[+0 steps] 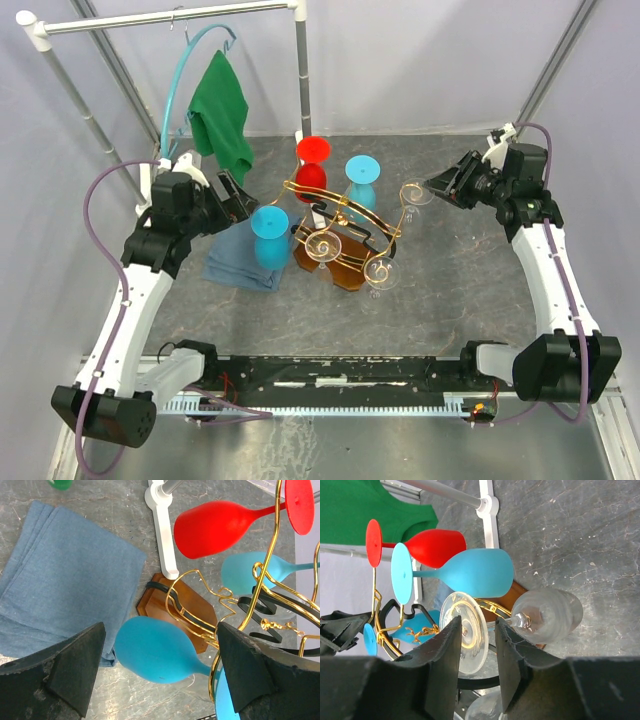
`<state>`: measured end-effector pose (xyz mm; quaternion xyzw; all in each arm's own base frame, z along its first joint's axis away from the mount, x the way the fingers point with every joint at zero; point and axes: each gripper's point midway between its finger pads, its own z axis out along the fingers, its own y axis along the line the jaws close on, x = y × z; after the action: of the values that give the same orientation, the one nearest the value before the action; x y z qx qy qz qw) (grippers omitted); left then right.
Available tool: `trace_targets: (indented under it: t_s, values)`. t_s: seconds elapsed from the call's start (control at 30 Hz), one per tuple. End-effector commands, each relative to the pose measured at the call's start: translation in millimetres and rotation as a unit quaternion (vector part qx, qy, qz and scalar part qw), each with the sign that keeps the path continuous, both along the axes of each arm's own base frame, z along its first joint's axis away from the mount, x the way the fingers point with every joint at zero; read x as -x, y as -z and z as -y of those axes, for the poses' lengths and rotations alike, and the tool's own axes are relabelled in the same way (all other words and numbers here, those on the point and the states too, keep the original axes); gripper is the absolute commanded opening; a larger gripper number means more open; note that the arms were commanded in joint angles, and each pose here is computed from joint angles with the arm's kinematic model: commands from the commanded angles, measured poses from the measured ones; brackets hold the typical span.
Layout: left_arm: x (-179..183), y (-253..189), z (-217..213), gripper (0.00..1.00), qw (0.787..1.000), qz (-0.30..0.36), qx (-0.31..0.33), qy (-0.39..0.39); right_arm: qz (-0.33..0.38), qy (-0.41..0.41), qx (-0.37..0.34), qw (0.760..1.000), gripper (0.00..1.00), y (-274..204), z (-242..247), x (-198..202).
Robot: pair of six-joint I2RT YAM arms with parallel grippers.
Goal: Take the wine glass off the wine glass rack
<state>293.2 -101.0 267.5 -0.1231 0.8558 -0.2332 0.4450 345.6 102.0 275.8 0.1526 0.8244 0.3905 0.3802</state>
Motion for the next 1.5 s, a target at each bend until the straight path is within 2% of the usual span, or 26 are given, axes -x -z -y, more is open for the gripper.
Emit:
trace_targets:
  t_s: [0.0, 0.03, 0.1, 0.2, 0.33, 0.4, 0.57, 1.03, 1.33, 1.47]
  values:
    - [-9, -26, 6, 0.99, 0.999, 0.037, 0.017, 0.006, 0.04, -0.016, -0.001, 0.999, 0.4, -19, -2, -2]
    - [-10, -26, 5, 0.99, 0.999, 0.038, 0.015, 0.005, 0.04, -0.015, -0.001, 0.999, 0.39, -19, -2, -2]
    - [-10, -26, 3, 0.99, 0.999, 0.039, 0.011, 0.002, 0.041, -0.017, -0.001, 0.999, 0.31, -19, -2, -2]
    - [-11, -24, 2, 0.99, 0.999, 0.039, 0.005, 0.0, 0.043, -0.019, -0.001, 0.999, 0.28, -20, -3, -2]
    - [-12, -19, 2, 0.99, 0.999, 0.033, 0.003, 0.0, 0.046, -0.02, 0.001, 0.999, 0.08, -22, -3, -2]
    - [-12, -15, 3, 0.99, 1.0, 0.029, 0.005, 0.002, 0.05, -0.019, 0.002, 0.999, 0.03, -25, -2, -3]
    - [-11, -5, 6, 0.99, 1.0, 0.018, 0.012, 0.006, 0.069, -0.02, 0.002, 0.997, 0.02, -40, -3, -7]
    - [-8, 6, 8, 0.99, 1.0, 0.006, 0.016, 0.012, 0.083, -0.065, -0.086, 0.991, 0.01, -59, -24, -1]
    - [-6, 7, 9, 0.99, 1.0, 0.007, 0.022, 0.011, 0.085, -0.032, -0.064, 0.994, 0.01, -42, -12, -20]
    - [-6, 10, 10, 0.99, 1.0, 0.002, 0.024, 0.014, 0.099, -0.044, -0.086, 0.99, 0.01, -49, -16, -28]
